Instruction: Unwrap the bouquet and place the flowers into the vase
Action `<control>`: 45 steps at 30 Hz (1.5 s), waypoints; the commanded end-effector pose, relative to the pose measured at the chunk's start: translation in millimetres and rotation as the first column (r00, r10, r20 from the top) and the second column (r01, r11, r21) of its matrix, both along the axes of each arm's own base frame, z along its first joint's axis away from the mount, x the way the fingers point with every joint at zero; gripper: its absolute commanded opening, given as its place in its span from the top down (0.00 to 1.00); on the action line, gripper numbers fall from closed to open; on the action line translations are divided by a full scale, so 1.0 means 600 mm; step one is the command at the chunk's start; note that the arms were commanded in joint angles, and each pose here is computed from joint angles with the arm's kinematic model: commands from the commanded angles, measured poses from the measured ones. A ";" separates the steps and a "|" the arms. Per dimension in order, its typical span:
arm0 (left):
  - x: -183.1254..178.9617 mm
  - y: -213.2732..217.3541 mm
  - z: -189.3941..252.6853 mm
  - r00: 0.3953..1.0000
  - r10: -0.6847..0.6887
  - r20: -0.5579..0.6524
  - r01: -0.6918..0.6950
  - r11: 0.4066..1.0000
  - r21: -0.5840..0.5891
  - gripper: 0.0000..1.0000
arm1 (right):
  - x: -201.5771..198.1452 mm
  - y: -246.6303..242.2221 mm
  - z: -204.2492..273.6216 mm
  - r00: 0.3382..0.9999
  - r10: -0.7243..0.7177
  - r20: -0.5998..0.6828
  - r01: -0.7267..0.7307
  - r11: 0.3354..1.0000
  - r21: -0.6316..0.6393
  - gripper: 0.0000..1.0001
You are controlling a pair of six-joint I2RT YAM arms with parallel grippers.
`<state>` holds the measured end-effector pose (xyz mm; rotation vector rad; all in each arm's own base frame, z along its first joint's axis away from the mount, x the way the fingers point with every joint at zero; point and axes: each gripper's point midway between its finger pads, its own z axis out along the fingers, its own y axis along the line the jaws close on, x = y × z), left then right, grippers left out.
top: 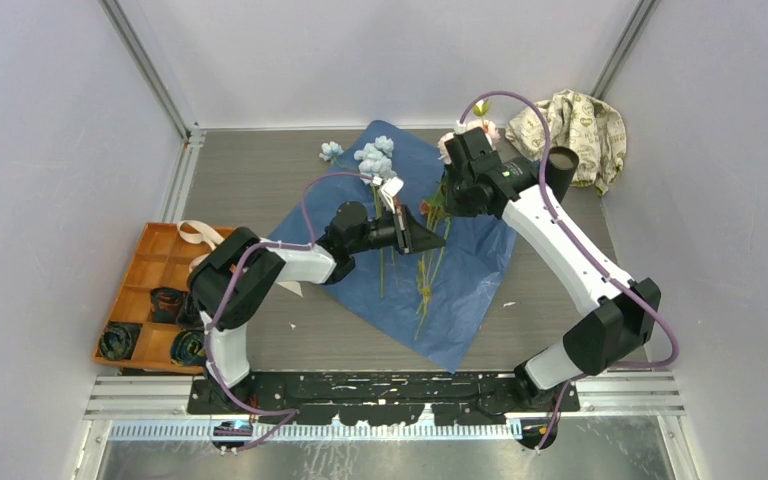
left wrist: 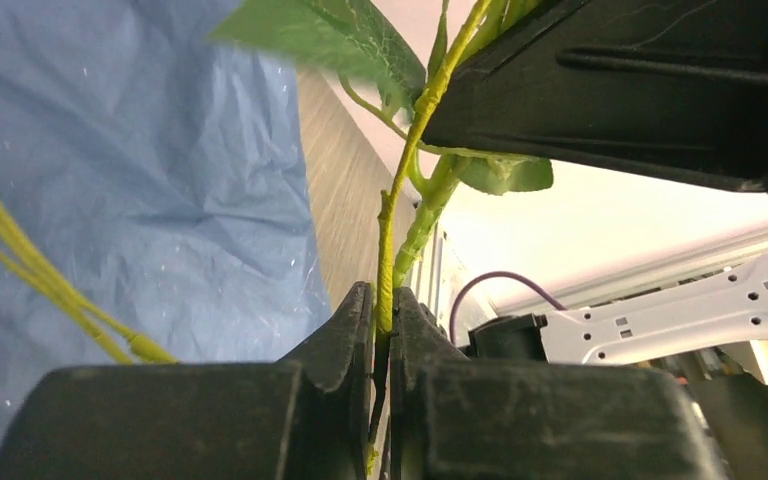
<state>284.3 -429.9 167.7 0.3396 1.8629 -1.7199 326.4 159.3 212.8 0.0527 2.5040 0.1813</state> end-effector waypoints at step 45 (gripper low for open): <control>0.047 0.112 -0.085 0.971 0.214 -0.103 -0.185 0.955 0.232 1.00 | 0.085 -0.308 0.551 0.334 -0.218 0.917 0.759 0.640 -0.124 0.99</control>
